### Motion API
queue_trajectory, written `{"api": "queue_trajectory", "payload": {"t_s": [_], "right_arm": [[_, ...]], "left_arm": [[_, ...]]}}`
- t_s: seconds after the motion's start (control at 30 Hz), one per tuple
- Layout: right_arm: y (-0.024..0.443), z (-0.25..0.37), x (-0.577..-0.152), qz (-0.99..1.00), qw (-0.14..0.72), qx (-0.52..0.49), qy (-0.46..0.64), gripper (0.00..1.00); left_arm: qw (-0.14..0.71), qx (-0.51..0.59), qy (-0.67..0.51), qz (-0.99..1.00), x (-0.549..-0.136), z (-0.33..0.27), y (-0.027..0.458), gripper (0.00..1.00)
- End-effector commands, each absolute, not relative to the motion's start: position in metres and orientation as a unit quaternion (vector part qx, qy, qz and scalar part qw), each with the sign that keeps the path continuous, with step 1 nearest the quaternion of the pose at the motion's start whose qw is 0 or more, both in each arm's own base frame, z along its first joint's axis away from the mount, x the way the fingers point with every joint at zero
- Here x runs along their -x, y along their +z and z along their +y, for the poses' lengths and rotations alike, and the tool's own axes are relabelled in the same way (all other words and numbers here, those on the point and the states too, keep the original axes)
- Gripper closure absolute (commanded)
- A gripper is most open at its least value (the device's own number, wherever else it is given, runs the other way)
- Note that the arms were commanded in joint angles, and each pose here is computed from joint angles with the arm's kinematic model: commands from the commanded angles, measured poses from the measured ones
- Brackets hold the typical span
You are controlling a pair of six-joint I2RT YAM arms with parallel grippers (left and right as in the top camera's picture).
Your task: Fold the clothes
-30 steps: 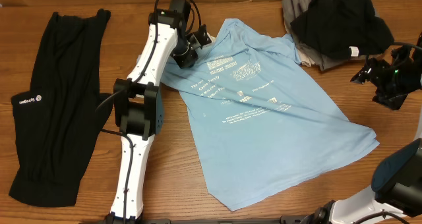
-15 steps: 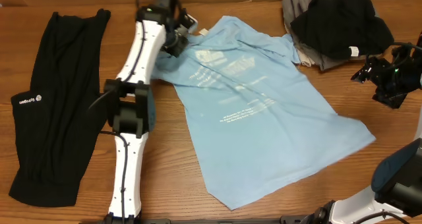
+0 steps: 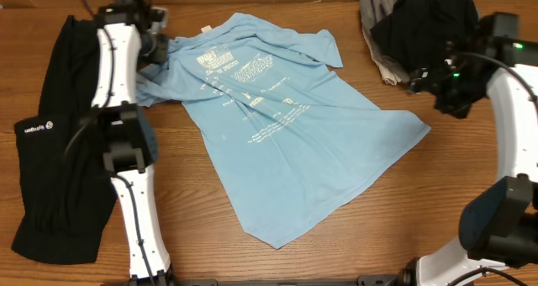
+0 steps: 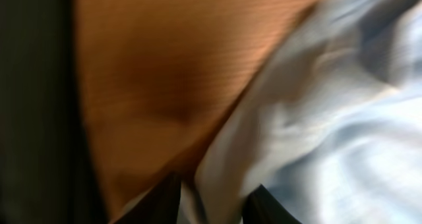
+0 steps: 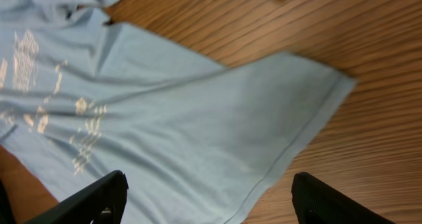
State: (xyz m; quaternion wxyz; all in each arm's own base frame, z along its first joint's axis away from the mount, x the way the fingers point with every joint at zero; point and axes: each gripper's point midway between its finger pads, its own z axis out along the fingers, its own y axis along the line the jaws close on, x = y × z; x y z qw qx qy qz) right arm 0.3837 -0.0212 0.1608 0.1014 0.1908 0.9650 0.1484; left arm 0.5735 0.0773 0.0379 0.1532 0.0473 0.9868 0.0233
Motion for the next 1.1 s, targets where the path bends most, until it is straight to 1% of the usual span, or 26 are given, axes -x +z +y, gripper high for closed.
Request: {"api": "queue_trajectory", "payload": {"t_s": [0.0, 0.1, 0.2, 0.3, 0.47, 0.57, 0.67, 0.77, 0.9, 0.97, 1.07], "right_arm": [[0.157, 0.009, -0.382, 0.969, 0.087, -0.173, 0.156, 0.17], [0.152, 0.028, -0.384, 0.973, 0.082, -0.153, 0.15, 0.17], [0.15, 0.038, -0.387, 0.975, 0.085, -0.153, 0.136, 0.17], [0.15, 0.04, -0.391, 0.974, 0.093, -0.16, 0.129, 0.17], [0.15, 0.042, -0.389, 0.974, 0.089, -0.161, 0.134, 0.15], [0.149, 0.041, -0.387, 0.972, 0.083, -0.176, 0.133, 0.13], [0.15, 0.041, -0.39, 0.963, 0.084, -0.215, 0.138, 0.11], [0.15, 0.047, -0.39, 0.961, 0.081, -0.225, 0.14, 0.11], [0.15, 0.062, -0.388, 0.965, 0.078, -0.208, 0.141, 0.1], [0.149, 0.067, -0.387, 0.968, 0.08, -0.198, 0.132, 0.1], [0.149, 0.069, -0.387, 0.969, 0.083, -0.194, 0.126, 0.07]], "left_arm": [[0.122, 0.042, 0.038, 0.991, -0.552, 0.121, 0.038, 0.66], [0.088, 0.069, 0.034, 0.993, -0.529, 0.145, 0.034, 0.65], [0.076, 0.091, 0.019, 0.993, -0.518, 0.16, 0.033, 0.64], [0.09, 0.101, -0.027, 0.991, -0.519, 0.158, 0.038, 0.53], [0.115, 0.098, -0.042, 0.988, -0.524, 0.153, 0.061, 0.42], [0.144, 0.087, -0.042, 0.985, -0.529, 0.144, 0.092, 0.35], [0.184, 0.069, -0.073, 0.978, -0.532, 0.122, 0.138, 0.28], [0.226, 0.05, -0.1, 0.968, -0.53, 0.101, 0.184, 0.22], [0.288, 0.018, -0.105, 0.952, -0.523, 0.078, 0.248, 0.22], [0.314, -0.027, -0.113, 0.942, -0.52, 0.056, 0.272, 0.22], [0.335, -0.099, -0.114, 0.93, -0.523, 0.018, 0.287, 0.2]]}}
